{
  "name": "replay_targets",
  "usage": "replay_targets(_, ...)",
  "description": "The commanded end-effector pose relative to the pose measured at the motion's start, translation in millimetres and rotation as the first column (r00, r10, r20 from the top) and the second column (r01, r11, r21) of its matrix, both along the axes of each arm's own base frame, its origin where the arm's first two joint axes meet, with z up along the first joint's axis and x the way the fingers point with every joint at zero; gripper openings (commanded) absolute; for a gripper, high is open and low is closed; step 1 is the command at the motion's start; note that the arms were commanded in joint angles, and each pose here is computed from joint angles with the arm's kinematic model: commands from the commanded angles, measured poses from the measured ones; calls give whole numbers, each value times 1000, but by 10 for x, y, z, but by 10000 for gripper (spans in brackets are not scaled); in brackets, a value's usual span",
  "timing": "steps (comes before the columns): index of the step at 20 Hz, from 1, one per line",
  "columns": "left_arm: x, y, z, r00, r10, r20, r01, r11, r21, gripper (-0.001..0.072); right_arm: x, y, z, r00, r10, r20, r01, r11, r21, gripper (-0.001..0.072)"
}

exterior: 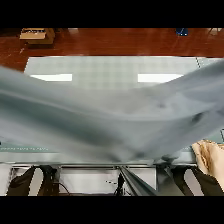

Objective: Fold the shirts.

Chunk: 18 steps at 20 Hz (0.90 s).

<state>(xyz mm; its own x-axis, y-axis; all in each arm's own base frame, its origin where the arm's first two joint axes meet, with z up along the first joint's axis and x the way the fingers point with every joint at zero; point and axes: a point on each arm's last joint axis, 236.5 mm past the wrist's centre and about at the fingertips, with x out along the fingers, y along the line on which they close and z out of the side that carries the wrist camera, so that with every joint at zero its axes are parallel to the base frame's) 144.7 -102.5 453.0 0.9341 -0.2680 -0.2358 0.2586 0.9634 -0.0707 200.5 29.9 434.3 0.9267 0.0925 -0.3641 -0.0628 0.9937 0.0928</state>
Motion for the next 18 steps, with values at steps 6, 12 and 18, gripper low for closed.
replay_targets(6,1146,582,-2010,823,-83,-563,-100,953,-286,21,1320,-494,-1771,796,150,-586,-1,969,248,29)
replay_targets(12,2557,473,-3200,770,-232,-594,-143,845,-515,21,2661,-251,-3022,712,268,-649,-17,931,366,30)
replay_targets(18,3276,253,-4108,752,-264,-604,-178,801,-571,22,3584,12,-3589,817,199,-542,-4,941,339,31)
